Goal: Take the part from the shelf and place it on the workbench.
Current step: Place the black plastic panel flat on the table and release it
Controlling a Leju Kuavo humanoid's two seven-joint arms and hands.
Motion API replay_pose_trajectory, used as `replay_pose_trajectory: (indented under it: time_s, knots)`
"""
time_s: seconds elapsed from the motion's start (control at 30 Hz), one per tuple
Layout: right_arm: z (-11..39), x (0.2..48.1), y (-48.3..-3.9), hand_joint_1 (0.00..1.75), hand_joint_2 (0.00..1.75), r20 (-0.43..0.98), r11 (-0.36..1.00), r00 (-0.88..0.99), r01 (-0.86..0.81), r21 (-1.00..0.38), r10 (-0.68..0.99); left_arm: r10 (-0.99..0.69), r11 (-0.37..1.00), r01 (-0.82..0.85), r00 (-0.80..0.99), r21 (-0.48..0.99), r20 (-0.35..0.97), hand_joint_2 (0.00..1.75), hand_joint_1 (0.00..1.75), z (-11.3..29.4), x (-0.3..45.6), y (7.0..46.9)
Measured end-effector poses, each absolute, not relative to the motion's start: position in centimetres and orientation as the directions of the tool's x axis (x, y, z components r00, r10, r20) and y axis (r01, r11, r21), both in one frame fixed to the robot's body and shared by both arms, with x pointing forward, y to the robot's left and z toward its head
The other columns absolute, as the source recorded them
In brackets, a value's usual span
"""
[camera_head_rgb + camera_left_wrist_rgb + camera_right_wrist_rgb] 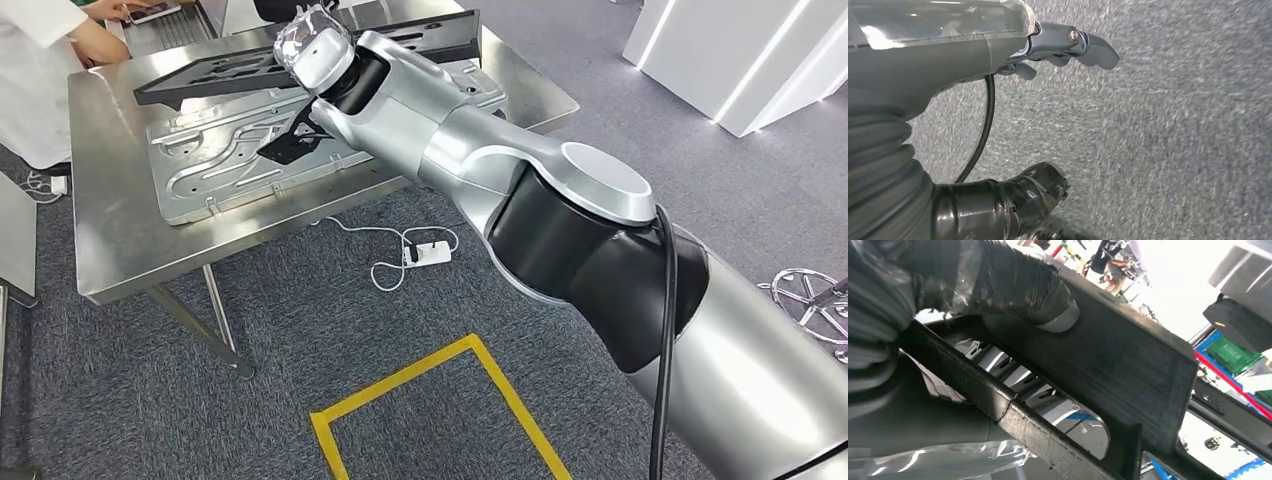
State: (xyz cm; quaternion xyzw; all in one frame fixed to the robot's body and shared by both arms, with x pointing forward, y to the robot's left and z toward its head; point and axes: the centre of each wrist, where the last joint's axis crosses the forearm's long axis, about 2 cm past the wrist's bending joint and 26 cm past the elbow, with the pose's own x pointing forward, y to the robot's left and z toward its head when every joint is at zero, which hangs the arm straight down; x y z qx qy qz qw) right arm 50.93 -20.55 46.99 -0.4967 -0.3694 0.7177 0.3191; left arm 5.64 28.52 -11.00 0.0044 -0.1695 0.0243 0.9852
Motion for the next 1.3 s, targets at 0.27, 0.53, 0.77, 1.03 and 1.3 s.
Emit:
replay_pose_trajectory:
  time_s: [0.27, 0.53, 0.77, 1.03, 1.3]
  knots:
    - [46.5, 51.0, -20.6, 1.75, 1.75, -0.472, -0.522, -0.309, -0.101, -0.847, 0.825, 0.045, 0.999, -0.049, 0.944, 0.004, 0.328, 1.75, 0.0, -11.0, 5.3, 28.7]
    - [46.7, 51.0, -20.9, 1.75, 1.75, -0.469, -0.518, -0.304, -0.101, -0.85, 0.829, 0.044, 0.999, -0.047, 0.943, 0.004, 0.33, 1.75, 0.0, -11.0, 5.4, 28.7]
    - [46.8, 51.1, -21.5, 1.75, 1.75, -0.462, -0.512, -0.3, -0.112, -0.852, 0.835, 0.044, 0.999, -0.047, 0.944, 0.002, 0.326, 1.75, 0.0, -11.1, 5.2, 28.6]
    - [47.4, 51.1, -22.1, 1.75, 1.75, -0.453, -0.503, -0.299, -0.113, -0.857, 0.84, 0.041, 0.999, -0.045, 0.943, 0.003, 0.329, 1.75, 0.0, -11.0, 5.4, 28.6]
    - [47.1, 51.1, -22.1, 1.75, 1.75, -0.443, -0.496, -0.306, -0.123, -0.859, 0.843, 0.043, 0.999, -0.048, 0.945, 0.006, 0.325, 1.75, 0.0, -11.1, 5.2, 28.8]
